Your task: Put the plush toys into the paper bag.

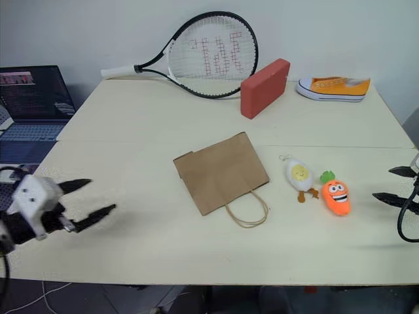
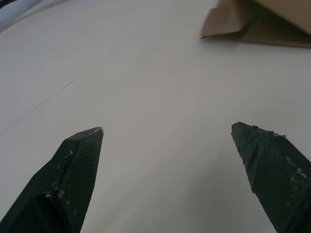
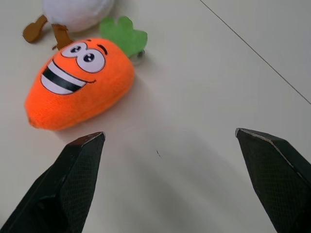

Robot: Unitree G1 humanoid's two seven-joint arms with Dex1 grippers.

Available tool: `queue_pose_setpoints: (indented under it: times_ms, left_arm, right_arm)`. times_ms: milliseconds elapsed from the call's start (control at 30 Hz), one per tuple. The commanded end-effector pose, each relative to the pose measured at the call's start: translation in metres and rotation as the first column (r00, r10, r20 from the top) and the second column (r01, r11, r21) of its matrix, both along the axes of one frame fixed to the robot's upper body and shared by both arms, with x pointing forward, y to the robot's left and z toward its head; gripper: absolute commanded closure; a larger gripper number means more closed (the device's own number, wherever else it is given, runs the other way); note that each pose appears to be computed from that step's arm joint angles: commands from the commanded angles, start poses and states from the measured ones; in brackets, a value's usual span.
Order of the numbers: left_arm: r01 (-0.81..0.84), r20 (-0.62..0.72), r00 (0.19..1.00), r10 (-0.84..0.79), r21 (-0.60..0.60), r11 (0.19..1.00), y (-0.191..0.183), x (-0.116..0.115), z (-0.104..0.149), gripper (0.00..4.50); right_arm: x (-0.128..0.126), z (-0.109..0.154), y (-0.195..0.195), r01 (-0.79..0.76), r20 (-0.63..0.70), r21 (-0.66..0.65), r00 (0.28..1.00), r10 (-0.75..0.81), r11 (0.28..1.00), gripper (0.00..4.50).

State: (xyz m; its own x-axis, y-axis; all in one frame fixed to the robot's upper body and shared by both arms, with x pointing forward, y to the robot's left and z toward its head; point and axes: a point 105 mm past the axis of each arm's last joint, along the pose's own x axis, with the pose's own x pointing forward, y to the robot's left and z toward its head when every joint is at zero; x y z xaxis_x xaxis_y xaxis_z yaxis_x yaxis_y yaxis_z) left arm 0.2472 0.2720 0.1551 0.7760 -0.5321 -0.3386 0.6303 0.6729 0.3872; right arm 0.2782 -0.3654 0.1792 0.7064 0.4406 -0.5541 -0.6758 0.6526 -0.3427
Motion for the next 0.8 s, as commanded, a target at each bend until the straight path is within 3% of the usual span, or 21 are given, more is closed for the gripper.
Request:
queue_pose_setpoints:
  times_ms: [33,400,800]
  left_arm:
    - [0.185,-0.004,0.983,-0.185,-0.002,0.983,-0.050,0.002,0.006,0.01]
    - [0.539,-0.030,0.839,-0.543,-0.089,0.837,-0.164,0.016,-0.001,0.01]
    - [0.673,-0.064,0.735,-0.675,-0.052,0.738,-0.233,0.029,-0.039,0.01]
  right_arm:
    - [-0.009,0.021,0.028,-0.121,0.028,0.007,0.992,0.121,0.993,0.00]
    - [-0.070,0.025,0.129,-0.390,-0.085,0.110,0.913,0.400,0.914,0.00]
    - [-0.083,0.024,0.146,-0.369,-0.079,0.123,0.922,0.380,0.921,0.00]
